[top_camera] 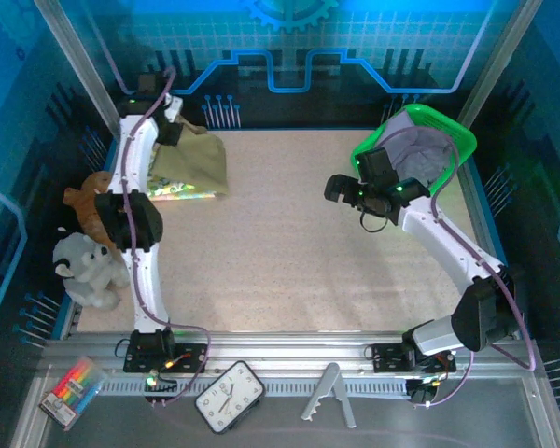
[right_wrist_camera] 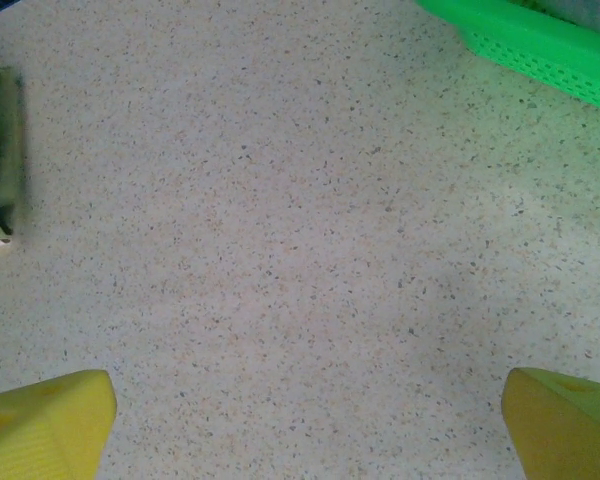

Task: Fold and stack the skirts

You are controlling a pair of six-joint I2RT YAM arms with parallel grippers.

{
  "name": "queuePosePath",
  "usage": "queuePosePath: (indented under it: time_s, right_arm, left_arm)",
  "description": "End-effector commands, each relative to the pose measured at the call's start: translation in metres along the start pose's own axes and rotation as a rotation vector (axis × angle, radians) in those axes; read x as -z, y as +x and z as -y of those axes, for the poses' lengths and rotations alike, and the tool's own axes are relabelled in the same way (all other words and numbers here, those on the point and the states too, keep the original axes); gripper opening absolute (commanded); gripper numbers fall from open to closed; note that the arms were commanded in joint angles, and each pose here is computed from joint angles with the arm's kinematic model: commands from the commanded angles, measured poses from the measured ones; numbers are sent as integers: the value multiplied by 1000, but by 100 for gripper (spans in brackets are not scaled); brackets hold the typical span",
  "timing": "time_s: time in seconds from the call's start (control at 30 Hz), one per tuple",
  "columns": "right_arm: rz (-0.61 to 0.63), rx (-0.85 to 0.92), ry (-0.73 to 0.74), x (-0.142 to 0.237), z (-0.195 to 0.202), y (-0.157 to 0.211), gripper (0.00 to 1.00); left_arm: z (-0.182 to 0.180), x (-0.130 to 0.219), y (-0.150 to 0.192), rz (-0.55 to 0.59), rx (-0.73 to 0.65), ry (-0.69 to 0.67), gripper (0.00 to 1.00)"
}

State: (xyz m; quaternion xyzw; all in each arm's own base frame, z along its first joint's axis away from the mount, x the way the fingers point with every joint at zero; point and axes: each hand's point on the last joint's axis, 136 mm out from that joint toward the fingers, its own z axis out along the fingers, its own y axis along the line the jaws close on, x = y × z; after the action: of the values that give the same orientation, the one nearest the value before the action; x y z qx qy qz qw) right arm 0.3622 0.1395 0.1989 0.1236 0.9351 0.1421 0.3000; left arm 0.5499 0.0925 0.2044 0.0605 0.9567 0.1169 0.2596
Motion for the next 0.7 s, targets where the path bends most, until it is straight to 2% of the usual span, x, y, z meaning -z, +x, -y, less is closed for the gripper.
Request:
queuePosePath:
  time_s: [0.0, 0.27, 0.43, 0.53, 0.67]
  right_arm:
    - [-39, 6, 41, 4, 9, 3, 100]
    - [-70, -2, 79, 8, 14, 5, 100]
    - [-86, -22, 82, 5, 13, 6, 100]
    - [-92, -31, 82, 3, 13, 8, 100]
    - [-93, -28, 79, 2, 12, 8, 100]
  left_arm:
    - [-19, -6, -2, 34, -34, 40, 0]
    - [-38, -42, 2, 94, -18, 129, 0]
    - [-33, -75, 15, 44, 27, 154, 0]
    - [-45, -91, 25, 19, 107, 126, 0]
    - [-75, -94, 32, 21, 296, 69, 0]
